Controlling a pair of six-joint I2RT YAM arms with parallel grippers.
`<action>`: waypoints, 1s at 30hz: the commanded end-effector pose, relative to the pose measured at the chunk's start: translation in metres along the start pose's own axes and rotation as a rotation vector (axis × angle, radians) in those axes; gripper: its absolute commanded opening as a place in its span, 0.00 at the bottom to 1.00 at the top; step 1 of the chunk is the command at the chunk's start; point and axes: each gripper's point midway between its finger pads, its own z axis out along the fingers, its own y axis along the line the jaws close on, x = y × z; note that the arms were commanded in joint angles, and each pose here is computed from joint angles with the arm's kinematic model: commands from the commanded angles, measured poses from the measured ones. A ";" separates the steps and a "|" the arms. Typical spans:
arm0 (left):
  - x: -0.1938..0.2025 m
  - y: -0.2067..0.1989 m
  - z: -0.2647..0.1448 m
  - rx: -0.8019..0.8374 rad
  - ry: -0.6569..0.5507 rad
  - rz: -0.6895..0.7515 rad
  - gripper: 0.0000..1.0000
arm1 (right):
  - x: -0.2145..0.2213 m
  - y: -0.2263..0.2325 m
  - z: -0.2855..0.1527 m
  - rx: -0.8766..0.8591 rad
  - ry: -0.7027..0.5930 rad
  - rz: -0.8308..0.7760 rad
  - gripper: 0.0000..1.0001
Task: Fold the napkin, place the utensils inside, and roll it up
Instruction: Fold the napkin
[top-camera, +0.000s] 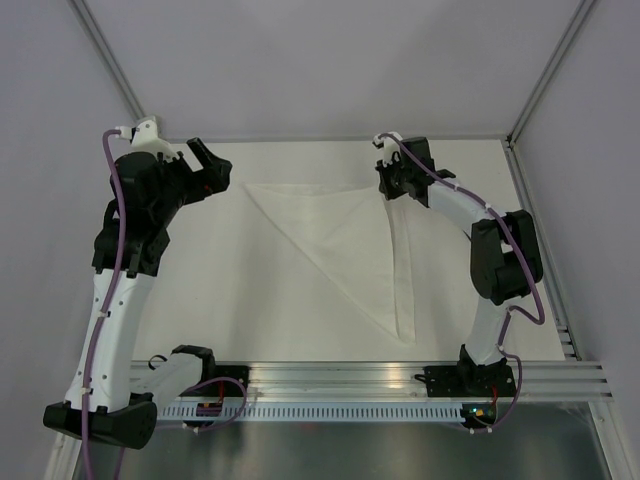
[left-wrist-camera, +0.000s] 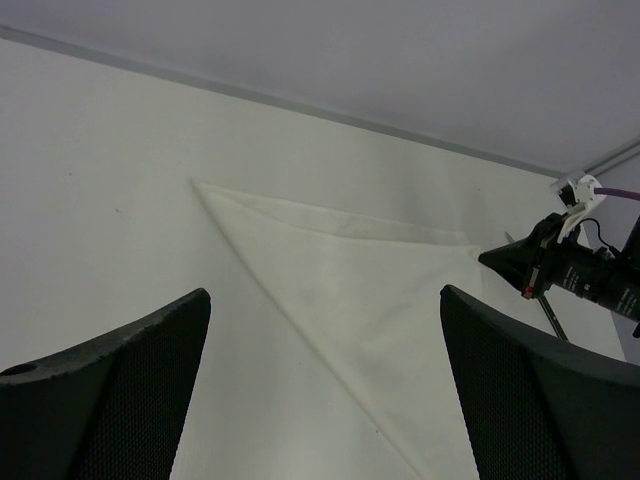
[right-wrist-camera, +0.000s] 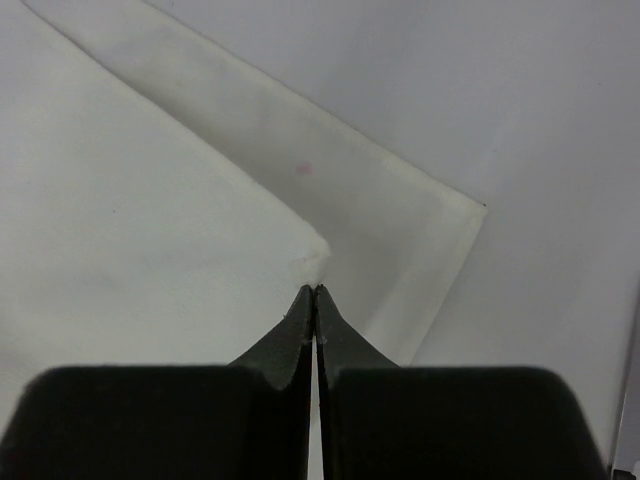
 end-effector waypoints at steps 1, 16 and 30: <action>-0.005 -0.008 0.002 0.041 -0.016 -0.007 1.00 | -0.042 -0.009 -0.021 0.014 -0.123 0.003 0.00; -0.002 -0.007 0.006 0.039 -0.007 -0.011 1.00 | -0.053 -0.017 -0.027 0.008 -0.149 0.021 0.00; -0.001 -0.010 0.008 0.050 -0.003 -0.027 1.00 | -0.089 0.007 -0.072 -0.079 -0.243 0.026 0.00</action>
